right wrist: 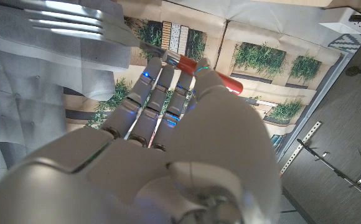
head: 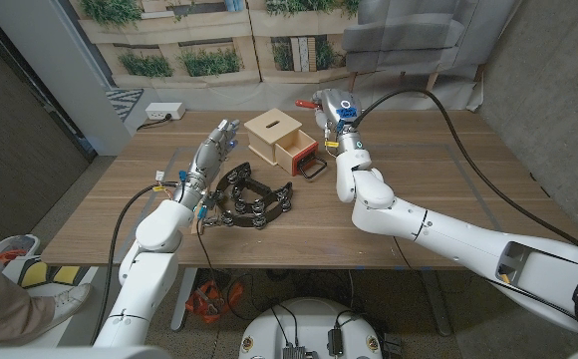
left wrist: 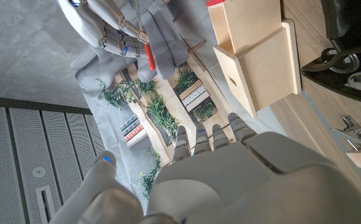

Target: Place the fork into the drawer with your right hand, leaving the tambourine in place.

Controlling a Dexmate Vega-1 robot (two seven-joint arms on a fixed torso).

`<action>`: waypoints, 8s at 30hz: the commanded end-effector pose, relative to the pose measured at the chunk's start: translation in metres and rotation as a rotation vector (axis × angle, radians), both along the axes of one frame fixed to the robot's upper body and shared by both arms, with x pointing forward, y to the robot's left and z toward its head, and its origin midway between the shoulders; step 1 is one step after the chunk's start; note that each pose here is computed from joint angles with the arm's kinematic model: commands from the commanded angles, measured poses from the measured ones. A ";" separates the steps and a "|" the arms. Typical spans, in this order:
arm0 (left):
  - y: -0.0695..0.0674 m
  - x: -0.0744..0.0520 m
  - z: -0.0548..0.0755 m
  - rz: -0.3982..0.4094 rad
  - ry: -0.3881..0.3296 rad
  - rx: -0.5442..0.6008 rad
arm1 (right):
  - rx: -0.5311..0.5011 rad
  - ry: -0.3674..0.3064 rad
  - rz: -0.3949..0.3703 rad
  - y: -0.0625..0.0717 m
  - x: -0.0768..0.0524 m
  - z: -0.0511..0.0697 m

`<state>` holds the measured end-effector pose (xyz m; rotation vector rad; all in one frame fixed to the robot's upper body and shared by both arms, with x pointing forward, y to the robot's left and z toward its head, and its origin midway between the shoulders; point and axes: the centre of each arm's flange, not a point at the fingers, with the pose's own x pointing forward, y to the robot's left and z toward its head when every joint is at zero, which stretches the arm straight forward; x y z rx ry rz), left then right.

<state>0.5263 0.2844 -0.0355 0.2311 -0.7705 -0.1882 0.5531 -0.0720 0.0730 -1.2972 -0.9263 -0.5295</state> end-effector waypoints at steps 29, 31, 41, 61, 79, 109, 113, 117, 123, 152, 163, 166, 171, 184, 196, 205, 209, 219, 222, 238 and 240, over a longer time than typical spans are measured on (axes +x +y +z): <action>-0.006 -0.011 -0.004 0.022 0.005 0.002 | -0.023 0.066 0.173 0.018 0.005 -0.004; -0.006 -0.011 -0.004 0.024 0.003 0.003 | -0.021 0.070 0.185 0.019 0.005 -0.004; -0.004 -0.009 -0.003 0.017 0.004 0.005 | -0.024 0.052 0.222 0.028 -0.001 0.000; 0.002 -0.009 -0.002 0.016 -0.007 -0.006 | -0.023 0.040 0.324 0.050 -0.001 -0.001; 0.002 -0.009 -0.007 0.015 -0.017 -0.023 | 0.002 0.064 0.413 0.058 -0.001 -0.004; 0.008 -0.012 -0.014 0.028 -0.003 -0.031 | 0.040 0.151 0.531 0.080 0.012 -0.009; 0.008 -0.012 -0.015 0.028 -0.001 -0.034 | 0.044 0.157 0.542 0.082 0.013 -0.009; 0.008 -0.014 -0.016 0.031 -0.002 -0.035 | 0.048 0.155 0.553 0.084 0.014 -0.010; 0.009 -0.016 -0.017 0.034 -0.003 -0.037 | 0.073 0.143 0.587 0.085 0.016 -0.014; 0.007 -0.014 -0.016 0.037 0.002 -0.035 | 0.110 0.142 0.638 0.083 0.046 -0.028; 0.007 -0.017 -0.015 0.039 -0.003 -0.033 | 0.123 0.143 0.647 0.078 0.054 -0.034; 0.006 -0.018 -0.015 0.038 -0.004 -0.031 | 0.124 0.149 0.647 0.076 0.055 -0.036; 0.005 -0.019 -0.015 0.033 -0.007 -0.028 | 0.124 0.154 0.642 0.074 0.055 -0.039; 0.005 -0.023 -0.016 0.036 -0.014 -0.029 | 0.146 0.166 0.626 0.066 0.059 -0.042; 0.005 -0.024 -0.019 0.039 -0.009 -0.032 | 0.132 0.165 0.626 0.069 0.064 -0.045; 0.005 -0.022 -0.018 0.036 -0.004 -0.026 | 0.108 0.153 0.600 0.069 0.070 -0.044; 0.006 -0.022 -0.018 0.038 -0.001 -0.027 | 0.109 0.147 0.589 0.070 0.073 -0.043; 0.007 -0.018 -0.018 0.040 0.006 -0.030 | 0.132 0.170 0.575 0.073 0.083 -0.045; 0.007 -0.017 -0.018 0.040 0.006 -0.032 | 0.140 0.182 0.575 0.074 0.087 -0.046; 0.008 -0.007 -0.013 0.025 -0.002 -0.031 | 0.142 0.193 0.556 0.074 0.098 -0.048; 0.009 -0.007 -0.014 0.027 -0.001 -0.031 | 0.140 0.199 0.555 0.074 0.099 -0.050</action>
